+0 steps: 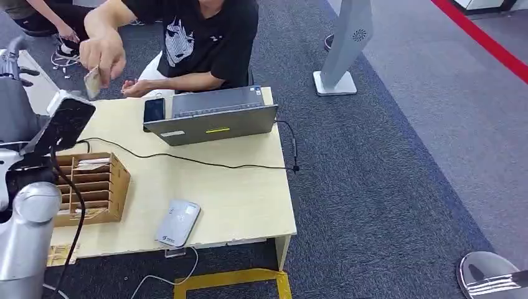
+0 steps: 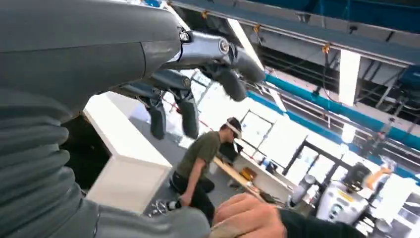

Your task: Pass the card to the sensor for recognition and then transmit it.

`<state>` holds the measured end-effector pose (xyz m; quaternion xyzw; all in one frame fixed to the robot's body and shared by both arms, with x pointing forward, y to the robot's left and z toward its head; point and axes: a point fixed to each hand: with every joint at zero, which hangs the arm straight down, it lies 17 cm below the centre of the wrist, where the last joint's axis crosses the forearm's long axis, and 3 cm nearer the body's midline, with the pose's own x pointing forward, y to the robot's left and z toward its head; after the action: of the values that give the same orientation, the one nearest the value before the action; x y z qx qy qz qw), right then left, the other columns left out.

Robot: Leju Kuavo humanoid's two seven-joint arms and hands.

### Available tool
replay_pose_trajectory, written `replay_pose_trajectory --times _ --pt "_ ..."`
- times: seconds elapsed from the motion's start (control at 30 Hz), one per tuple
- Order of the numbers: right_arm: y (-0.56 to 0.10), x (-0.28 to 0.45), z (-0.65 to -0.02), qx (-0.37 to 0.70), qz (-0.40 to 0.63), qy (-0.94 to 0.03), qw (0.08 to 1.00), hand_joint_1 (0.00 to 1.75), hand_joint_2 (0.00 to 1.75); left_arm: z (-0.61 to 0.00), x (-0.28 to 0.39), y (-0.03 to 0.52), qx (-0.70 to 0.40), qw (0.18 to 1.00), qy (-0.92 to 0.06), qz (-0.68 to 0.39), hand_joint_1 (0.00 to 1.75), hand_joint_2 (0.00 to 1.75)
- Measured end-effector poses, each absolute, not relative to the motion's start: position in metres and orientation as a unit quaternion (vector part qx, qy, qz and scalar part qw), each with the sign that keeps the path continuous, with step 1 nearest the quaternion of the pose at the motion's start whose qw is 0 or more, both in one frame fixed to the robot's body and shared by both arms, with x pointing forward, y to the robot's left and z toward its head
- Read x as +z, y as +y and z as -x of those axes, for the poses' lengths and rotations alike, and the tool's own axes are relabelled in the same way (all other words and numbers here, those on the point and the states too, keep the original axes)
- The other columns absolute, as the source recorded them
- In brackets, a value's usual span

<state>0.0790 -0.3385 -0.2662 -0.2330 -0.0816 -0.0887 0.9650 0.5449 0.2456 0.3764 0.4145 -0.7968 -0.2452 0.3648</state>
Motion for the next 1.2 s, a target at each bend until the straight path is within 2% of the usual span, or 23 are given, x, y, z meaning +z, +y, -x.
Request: replay_pose_trajectory --times 0.23,0.33,0.43,0.6,0.9,1.07,1.2 --pt "-0.340 -0.265 -0.076 -0.094 0.236 -0.079 0.964 0.00 1.75 -0.526 0.399 0.232 -0.236 0.336 -0.817 -0.404 0.00 1.75" --pt "-0.339 -0.264 -0.074 -0.098 0.235 -0.076 0.964 0.00 1.75 -0.526 0.397 0.229 -0.247 0.350 -0.816 -0.389 0.00 1.75" --pt "-0.337 -0.264 -0.071 -0.105 0.228 -0.069 0.965 0.00 1.75 -0.533 0.372 0.217 -0.308 0.385 -0.790 -0.364 0.00 1.75" --pt "-0.340 -0.263 -0.068 -0.110 0.224 -0.067 0.966 0.00 1.75 -0.523 0.341 0.199 -0.372 0.375 -0.767 -0.364 0.00 1.75" --pt "-0.344 -0.262 -0.067 -0.113 0.229 -0.067 0.965 0.00 1.75 -0.478 0.286 0.151 -0.451 0.328 -0.756 -0.342 0.00 1.75" --pt "-0.346 -0.262 -0.066 -0.123 0.232 -0.069 0.962 0.00 1.75 -0.430 0.249 0.114 -0.492 0.287 -0.761 -0.311 0.00 1.75" --pt "-0.347 -0.262 -0.059 -0.137 0.231 -0.063 0.961 0.00 1.75 -0.396 0.212 0.112 -0.511 0.286 -0.753 -0.301 0.00 1.75"
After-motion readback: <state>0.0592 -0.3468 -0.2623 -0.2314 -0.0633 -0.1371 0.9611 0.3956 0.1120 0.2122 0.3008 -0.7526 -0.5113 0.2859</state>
